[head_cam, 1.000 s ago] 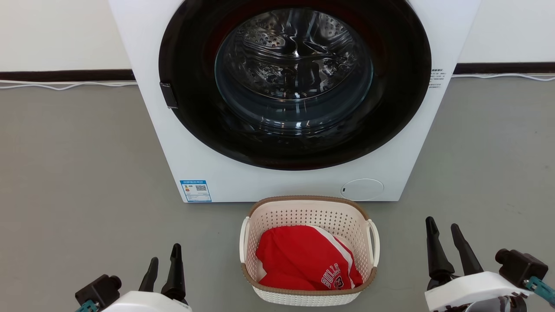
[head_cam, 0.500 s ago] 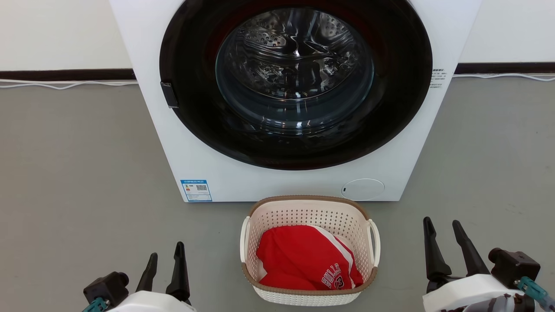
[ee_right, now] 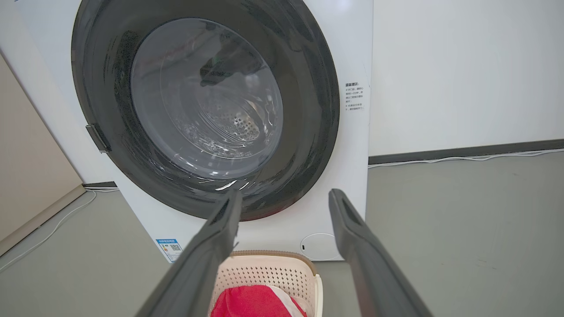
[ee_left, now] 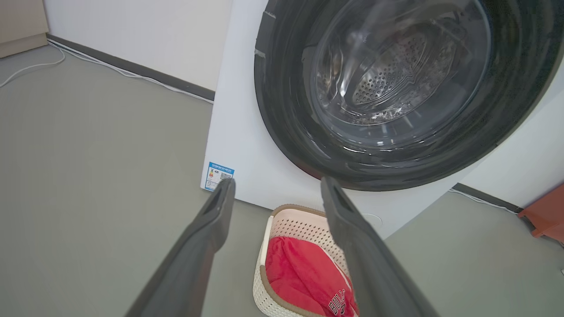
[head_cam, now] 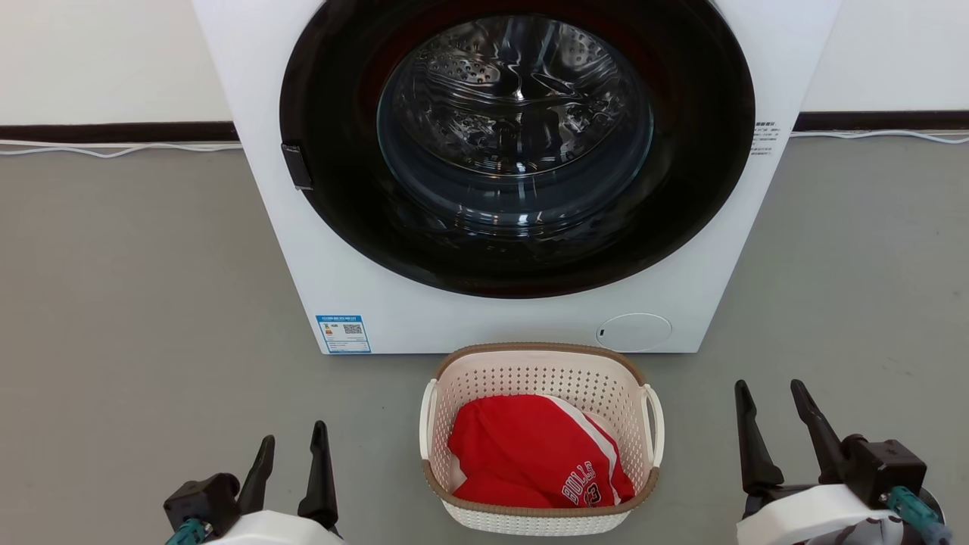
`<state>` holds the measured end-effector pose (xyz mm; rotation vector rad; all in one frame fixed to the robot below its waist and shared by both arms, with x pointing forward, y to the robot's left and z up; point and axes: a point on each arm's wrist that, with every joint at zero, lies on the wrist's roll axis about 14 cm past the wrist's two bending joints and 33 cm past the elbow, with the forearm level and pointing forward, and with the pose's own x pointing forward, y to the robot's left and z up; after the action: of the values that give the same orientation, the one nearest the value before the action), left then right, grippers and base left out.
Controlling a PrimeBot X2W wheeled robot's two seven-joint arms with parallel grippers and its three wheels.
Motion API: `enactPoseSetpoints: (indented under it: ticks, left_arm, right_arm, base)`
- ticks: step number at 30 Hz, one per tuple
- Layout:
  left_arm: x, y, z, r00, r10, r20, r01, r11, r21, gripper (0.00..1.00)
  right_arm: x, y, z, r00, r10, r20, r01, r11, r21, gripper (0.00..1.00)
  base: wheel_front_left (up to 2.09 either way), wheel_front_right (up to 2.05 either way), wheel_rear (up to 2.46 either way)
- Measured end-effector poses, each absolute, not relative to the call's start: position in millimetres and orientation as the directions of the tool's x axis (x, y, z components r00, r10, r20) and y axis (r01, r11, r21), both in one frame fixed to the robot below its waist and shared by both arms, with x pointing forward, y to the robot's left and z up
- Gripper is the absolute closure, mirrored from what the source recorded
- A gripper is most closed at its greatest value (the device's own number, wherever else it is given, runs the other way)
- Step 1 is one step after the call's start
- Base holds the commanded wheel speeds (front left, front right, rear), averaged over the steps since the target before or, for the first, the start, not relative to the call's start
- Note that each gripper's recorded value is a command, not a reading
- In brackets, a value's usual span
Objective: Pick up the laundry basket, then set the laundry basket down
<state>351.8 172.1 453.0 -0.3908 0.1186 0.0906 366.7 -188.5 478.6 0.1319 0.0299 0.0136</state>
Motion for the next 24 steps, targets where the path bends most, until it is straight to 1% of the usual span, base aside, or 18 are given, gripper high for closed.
enactPoseSetpoints:
  ticks: [10,24]
  left_arm:
    - [352.4,168.4,458.0,0.994,0.054,-0.095,-0.078,0.959,-0.272,0.00]
    - [351.9,169.4,457.8,0.994,0.057,-0.096,-0.080,0.960,-0.267,0.00]
  right_arm:
    - [366.6,-184.8,480.2,0.999,0.044,-0.015,-0.044,0.999,0.008,0.00]
    - [365.8,-185.1,479.3,0.999,0.044,-0.015,-0.044,0.999,0.003,0.00]
  base:
    - [0.00,0.00,0.00]
    - [0.00,0.00,0.00]
